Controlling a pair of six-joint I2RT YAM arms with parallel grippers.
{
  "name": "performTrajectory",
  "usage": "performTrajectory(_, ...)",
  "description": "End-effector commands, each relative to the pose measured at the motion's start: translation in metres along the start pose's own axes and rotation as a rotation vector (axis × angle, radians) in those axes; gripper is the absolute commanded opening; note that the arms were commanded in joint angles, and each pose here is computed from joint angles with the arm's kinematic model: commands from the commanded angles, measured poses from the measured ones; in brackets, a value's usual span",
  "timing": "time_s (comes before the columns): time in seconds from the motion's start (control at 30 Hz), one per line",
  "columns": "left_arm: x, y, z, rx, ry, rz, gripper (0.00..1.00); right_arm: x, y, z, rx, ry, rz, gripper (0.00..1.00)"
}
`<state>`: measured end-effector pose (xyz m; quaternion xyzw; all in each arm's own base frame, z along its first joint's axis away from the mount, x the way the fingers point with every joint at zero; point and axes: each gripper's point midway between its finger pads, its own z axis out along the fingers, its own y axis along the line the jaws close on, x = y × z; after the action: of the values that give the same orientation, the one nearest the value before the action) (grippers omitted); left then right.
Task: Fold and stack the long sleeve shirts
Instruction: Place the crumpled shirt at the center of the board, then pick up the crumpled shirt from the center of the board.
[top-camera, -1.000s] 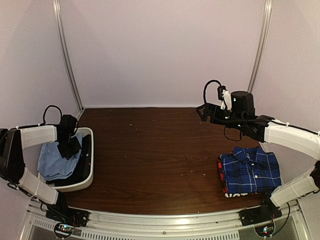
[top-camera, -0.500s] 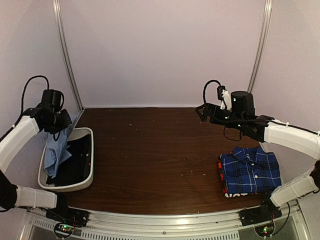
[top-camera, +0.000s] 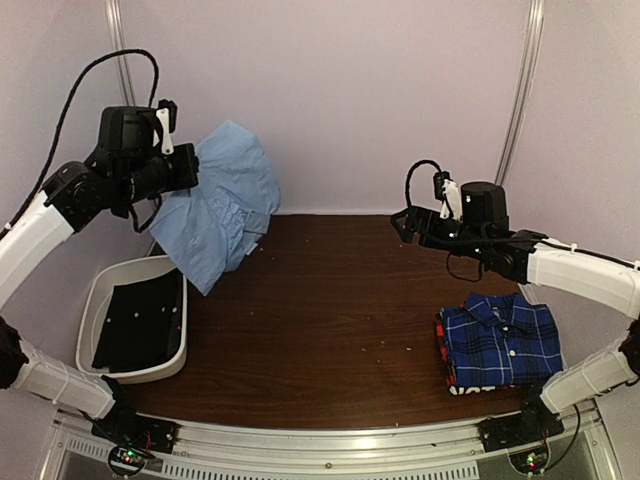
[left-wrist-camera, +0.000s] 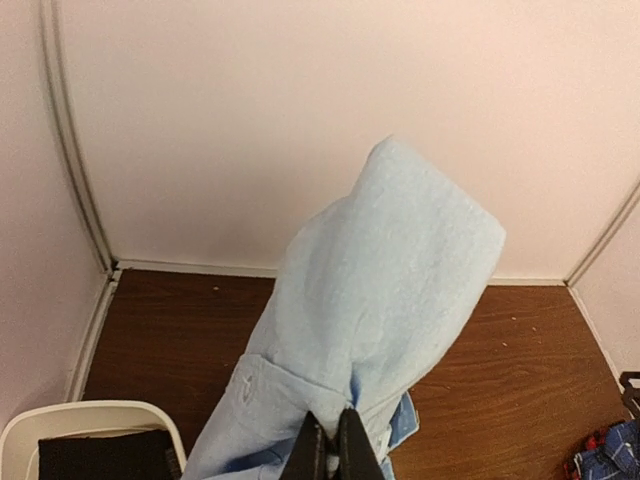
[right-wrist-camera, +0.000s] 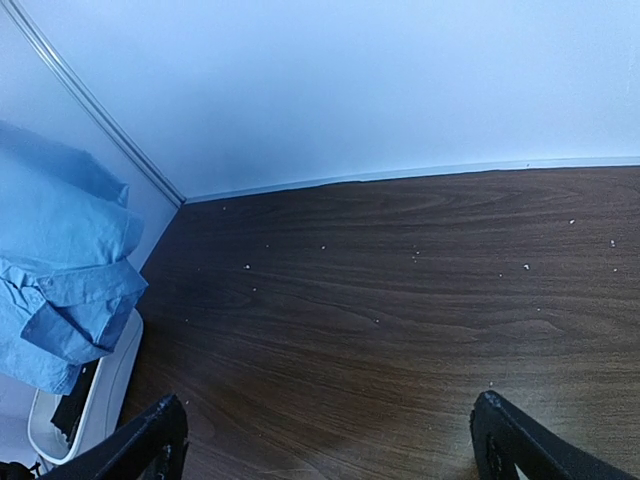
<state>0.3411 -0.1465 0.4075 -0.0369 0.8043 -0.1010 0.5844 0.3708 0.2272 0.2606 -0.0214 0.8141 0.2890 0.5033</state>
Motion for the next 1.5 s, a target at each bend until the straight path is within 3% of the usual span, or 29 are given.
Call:
performTrajectory(0.0, -0.015, -0.098, -0.005, 0.226, -0.063, 0.105, 0.0, -0.021, 0.004, -0.009, 0.01, -0.057, -0.015, 1.0)
performTrajectory(0.23, 0.014, -0.244, -0.037, 0.598, -0.023, 0.209, 0.0, -0.048, -0.006, -0.039, 0.085, -0.154, -0.022, 1.0)
performTrajectory(0.37, 0.008, -0.276, -0.057, 0.808, -0.013, 0.151, 0.0, -0.067, -0.011, -0.066, 0.129, -0.241, -0.039, 1.0)
performTrajectory(0.53, 0.042, -0.241, 0.033, 0.831, 0.245, -0.002, 0.0, -0.065, -0.012, -0.065, 0.142, -0.223, -0.06, 1.0)
performTrajectory(0.7, 0.173, -0.196, 0.161, 0.636, 0.654, -0.07, 0.03, -0.038, -0.009, -0.033, 0.098, -0.099, -0.059, 1.0)
performTrajectory(0.73, 0.19, -0.189, 0.176, 0.606, 0.695, -0.075, 0.22, -0.031, -0.007, -0.026, 0.079, -0.066, -0.061, 1.0)
performTrajectory(0.8, 0.2, -0.181, 0.19, 0.566, 0.709, -0.067, 0.52, -0.015, -0.005, -0.011, 0.056, 0.009, -0.078, 1.0)
performTrajectory(0.87, 0.195, -0.179, 0.191, 0.548, 0.687, -0.056, 0.71, 0.0, -0.006, -0.003, 0.043, 0.072, -0.101, 1.0)
performTrajectory(0.97, 0.181, -0.171, 0.186, 0.518, 0.639, -0.033, 0.81, 0.026, -0.01, 0.005, 0.024, 0.144, -0.131, 1.0)
performTrajectory(1.2, 0.197, -0.142, 0.132, 0.489, 0.661, 0.057, 0.82, 0.091, -0.006, 0.015, -0.036, 0.32, -0.213, 1.0)
performTrajectory(1.47, 0.273, -0.107, 0.068, 0.418, 0.809, 0.124, 0.8, 0.144, 0.008, 0.02, -0.092, 0.474, -0.288, 0.94)
